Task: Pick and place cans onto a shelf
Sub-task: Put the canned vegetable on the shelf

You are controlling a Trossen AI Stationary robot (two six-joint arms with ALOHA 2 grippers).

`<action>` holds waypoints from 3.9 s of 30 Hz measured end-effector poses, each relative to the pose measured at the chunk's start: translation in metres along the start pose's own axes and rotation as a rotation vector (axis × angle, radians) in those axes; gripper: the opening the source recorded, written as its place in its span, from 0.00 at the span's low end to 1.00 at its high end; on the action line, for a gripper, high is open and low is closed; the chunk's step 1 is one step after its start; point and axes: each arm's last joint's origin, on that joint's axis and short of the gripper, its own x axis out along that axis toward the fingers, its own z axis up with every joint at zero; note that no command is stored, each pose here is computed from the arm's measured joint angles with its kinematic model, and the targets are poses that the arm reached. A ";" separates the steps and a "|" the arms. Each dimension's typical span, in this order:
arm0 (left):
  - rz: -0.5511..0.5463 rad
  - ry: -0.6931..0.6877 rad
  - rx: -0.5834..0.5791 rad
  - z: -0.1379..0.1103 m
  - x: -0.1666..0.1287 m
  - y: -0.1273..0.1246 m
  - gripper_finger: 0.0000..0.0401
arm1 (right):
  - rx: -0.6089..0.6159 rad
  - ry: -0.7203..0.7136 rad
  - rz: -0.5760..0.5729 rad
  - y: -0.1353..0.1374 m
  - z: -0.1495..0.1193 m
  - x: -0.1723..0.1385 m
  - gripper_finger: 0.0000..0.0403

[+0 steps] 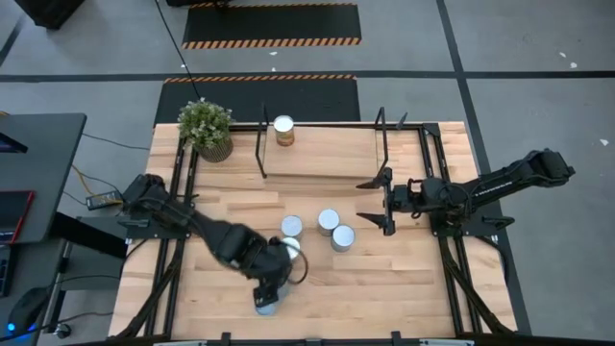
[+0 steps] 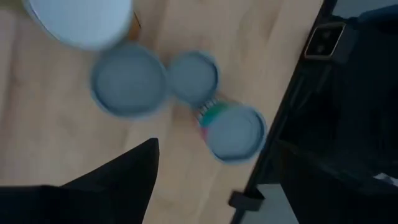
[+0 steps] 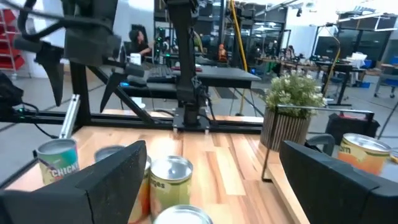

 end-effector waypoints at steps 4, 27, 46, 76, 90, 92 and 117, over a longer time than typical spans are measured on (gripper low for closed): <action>0.030 0.032 -0.017 -0.025 0.014 -0.021 0.78 | 0.010 -0.003 0.015 0.004 0.001 -0.001 0.93; 0.245 0.041 0.057 -0.069 0.114 -0.061 0.79 | 0.006 -0.018 0.019 0.005 0.002 -0.001 0.93; 0.173 0.205 0.111 -0.053 0.110 -0.051 0.79 | 0.017 -0.019 0.019 0.005 0.002 -0.001 0.93; 0.406 0.180 0.173 -0.022 0.074 -0.024 0.78 | 0.022 -0.026 0.023 0.006 0.002 0.000 0.93; 0.393 0.175 0.160 -0.017 0.075 -0.022 0.79 | 0.025 -0.026 0.023 0.006 0.002 0.000 0.93; 0.389 0.180 0.157 -0.017 0.075 -0.023 0.81 | 0.025 -0.026 0.024 0.006 0.002 0.000 0.93; 0.650 -0.212 -0.053 -0.046 0.010 0.032 0.96 | 0.026 -0.035 0.043 0.009 0.003 0.000 0.93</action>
